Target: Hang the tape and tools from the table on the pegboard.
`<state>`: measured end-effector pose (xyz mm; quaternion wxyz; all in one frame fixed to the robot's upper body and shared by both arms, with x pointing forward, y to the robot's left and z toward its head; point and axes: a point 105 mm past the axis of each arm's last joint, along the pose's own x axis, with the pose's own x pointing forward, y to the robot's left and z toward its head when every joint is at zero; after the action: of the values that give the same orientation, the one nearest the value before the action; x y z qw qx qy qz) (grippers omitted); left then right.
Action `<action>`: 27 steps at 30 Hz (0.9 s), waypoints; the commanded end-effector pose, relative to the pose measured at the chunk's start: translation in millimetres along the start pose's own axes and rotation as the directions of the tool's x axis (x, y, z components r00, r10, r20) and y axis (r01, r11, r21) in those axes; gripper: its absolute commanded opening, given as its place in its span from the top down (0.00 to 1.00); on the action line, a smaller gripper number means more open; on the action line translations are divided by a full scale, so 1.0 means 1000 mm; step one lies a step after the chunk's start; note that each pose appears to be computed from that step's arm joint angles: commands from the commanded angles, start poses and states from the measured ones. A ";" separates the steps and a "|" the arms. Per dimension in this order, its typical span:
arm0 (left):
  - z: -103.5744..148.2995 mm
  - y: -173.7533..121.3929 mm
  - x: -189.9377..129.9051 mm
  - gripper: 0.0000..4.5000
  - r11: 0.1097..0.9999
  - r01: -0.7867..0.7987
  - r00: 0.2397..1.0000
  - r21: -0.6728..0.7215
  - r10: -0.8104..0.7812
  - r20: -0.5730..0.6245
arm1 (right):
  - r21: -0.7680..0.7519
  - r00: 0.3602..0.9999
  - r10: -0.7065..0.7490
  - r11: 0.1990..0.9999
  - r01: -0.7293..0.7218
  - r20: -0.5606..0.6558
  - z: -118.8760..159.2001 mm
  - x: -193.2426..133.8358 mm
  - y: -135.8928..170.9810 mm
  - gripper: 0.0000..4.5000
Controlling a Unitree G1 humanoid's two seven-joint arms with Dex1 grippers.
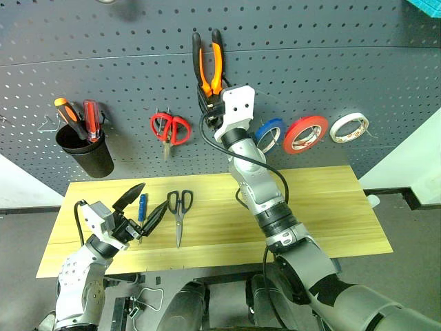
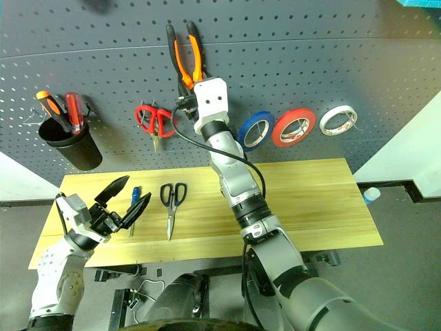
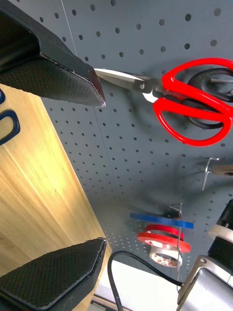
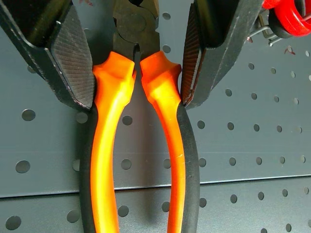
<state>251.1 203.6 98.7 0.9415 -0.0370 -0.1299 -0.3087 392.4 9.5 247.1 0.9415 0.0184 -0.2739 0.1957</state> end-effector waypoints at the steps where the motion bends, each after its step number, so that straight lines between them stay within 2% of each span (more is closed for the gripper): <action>1: 0.005 0.000 0.002 0.00 1.000 0.016 1.000 0.010 -0.016 0.011 | 0.015 0.997 -0.047 0.999 0.046 0.068 0.022 0.009 -0.008 0.50; 27: 0.004 0.003 0.004 0.00 1.000 0.012 1.000 0.011 -0.012 0.004 | 0.068 0.999 -0.020 0.997 0.023 -0.032 -0.003 -0.012 0.005 0.50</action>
<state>254.0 202.5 99.7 0.9404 -0.0394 -0.1281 -0.3127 393.3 1.7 220.5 0.9555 0.0200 -0.2255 0.1890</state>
